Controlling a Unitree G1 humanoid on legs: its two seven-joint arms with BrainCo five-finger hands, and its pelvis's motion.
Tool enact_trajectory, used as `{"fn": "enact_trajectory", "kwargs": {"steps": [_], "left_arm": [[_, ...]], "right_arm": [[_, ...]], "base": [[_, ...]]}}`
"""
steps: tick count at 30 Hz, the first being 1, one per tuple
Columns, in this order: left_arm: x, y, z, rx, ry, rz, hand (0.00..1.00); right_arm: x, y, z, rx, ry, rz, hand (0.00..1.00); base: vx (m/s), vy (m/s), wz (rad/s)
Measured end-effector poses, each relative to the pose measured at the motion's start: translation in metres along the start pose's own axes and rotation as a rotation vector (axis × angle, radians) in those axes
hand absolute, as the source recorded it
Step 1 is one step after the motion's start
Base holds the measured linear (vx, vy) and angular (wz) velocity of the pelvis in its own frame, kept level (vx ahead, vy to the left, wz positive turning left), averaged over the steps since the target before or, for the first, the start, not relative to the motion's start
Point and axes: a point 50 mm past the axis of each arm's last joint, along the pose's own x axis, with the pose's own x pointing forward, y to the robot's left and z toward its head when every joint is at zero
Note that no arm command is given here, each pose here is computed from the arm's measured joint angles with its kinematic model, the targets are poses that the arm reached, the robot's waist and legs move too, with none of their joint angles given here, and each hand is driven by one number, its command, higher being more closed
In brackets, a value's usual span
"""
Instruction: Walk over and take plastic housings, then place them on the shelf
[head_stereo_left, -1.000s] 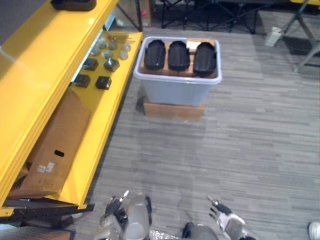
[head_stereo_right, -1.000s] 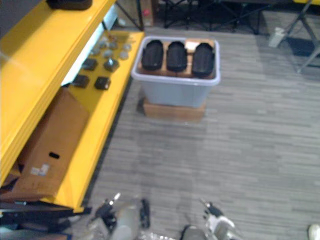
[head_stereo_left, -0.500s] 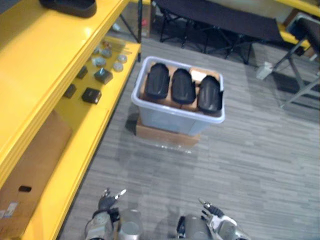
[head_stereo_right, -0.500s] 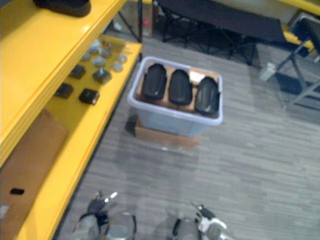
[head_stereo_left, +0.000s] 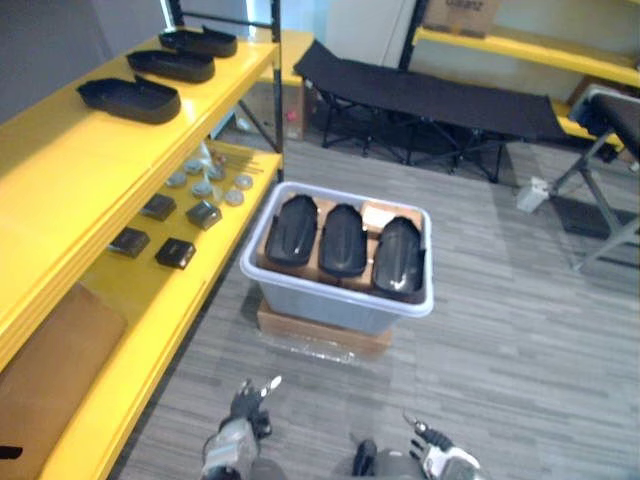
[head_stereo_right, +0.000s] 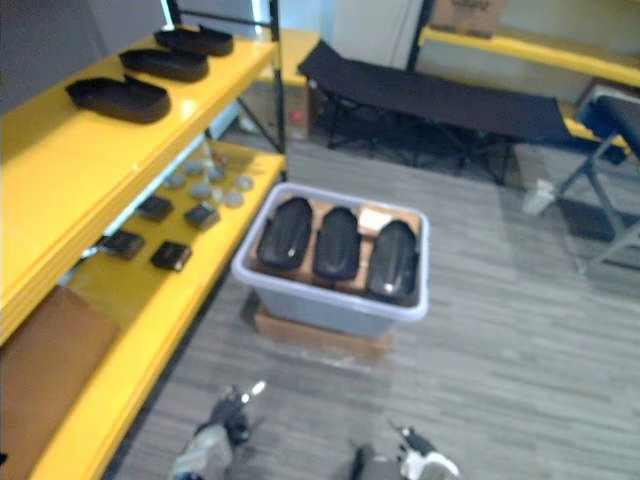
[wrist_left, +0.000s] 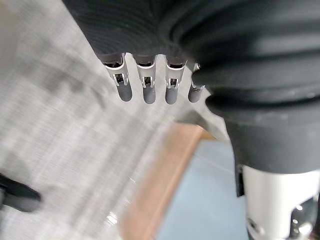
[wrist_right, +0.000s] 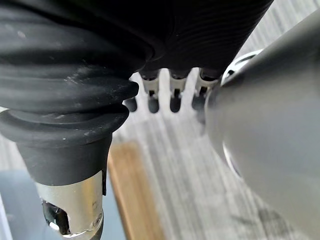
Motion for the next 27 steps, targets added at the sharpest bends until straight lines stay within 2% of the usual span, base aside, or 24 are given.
{"fn": "enact_trajectory", "kwargs": {"steps": [2, 8, 10, 12, 17, 19, 21, 22, 24, 25, 27], "left_arm": [[0.0, 0.007, -0.004, 0.005, 0.014, 0.012, 0.0], [0.001, -0.007, 0.004, 0.038, -0.021, -0.104, 0.0], [0.003, -0.011, 0.02, 0.102, -0.079, -0.141, 0.0], [0.005, -0.024, 0.043, 0.22, -0.153, -0.196, 0.0], [0.003, -0.042, 0.054, 0.264, -0.197, -0.252, 0.0], [0.003, -0.045, 0.052, 0.282, -0.192, -0.264, 0.0], [0.002, -0.048, 0.052, 0.328, -0.195, -0.272, 0.0], [0.002, -0.049, 0.049, 0.349, -0.187, -0.265, 0.0], [0.002, -0.048, 0.044, 0.378, -0.161, -0.253, 0.0], [0.004, -0.042, 0.034, 0.408, -0.114, -0.223, 0.0], [0.005, -0.033, 0.028, 0.428, -0.081, -0.184, 0.0]], "right_arm": [[0.0, -0.003, 0.006, -0.006, -0.01, -0.029, 0.0], [-0.003, -0.018, 0.025, 0.111, -0.079, -0.12, 0.0], [-0.002, -0.005, 0.024, 0.131, -0.087, -0.089, 0.0], [-0.001, 0.003, 0.024, 0.146, -0.089, -0.063, 0.0], [0.0, 0.014, 0.02, 0.057, -0.106, 0.023, 0.0], [0.0, 0.03, 0.024, -0.067, -0.155, 0.103, 0.0], [-0.003, 0.062, 0.036, -0.374, -0.257, 0.251, 0.0], [-0.009, 0.09, 0.051, -0.589, -0.348, 0.366, 0.0], [-0.026, 0.132, 0.072, -0.824, -0.51, 0.512, 0.0], [-0.053, 0.177, 0.087, -0.969, -0.692, 0.666, 0.0], [-0.088, 0.215, 0.1, -1.022, -0.877, 0.804, 0.0]], "base": [[0.17, -0.011, -0.62], [0.15, 0.134, -0.36], [0.15, 0.212, -0.06], [0.17, 0.174, 0.21], [0.12, 0.069, 0.2], [0.08, -0.02, 0.39], [0.06, -0.053, 0.52], [0.02, -0.057, 0.44], [-0.01, -0.056, 0.29], [-0.03, -0.046, 0.12], [-0.04, -0.022, 0.09]]}}
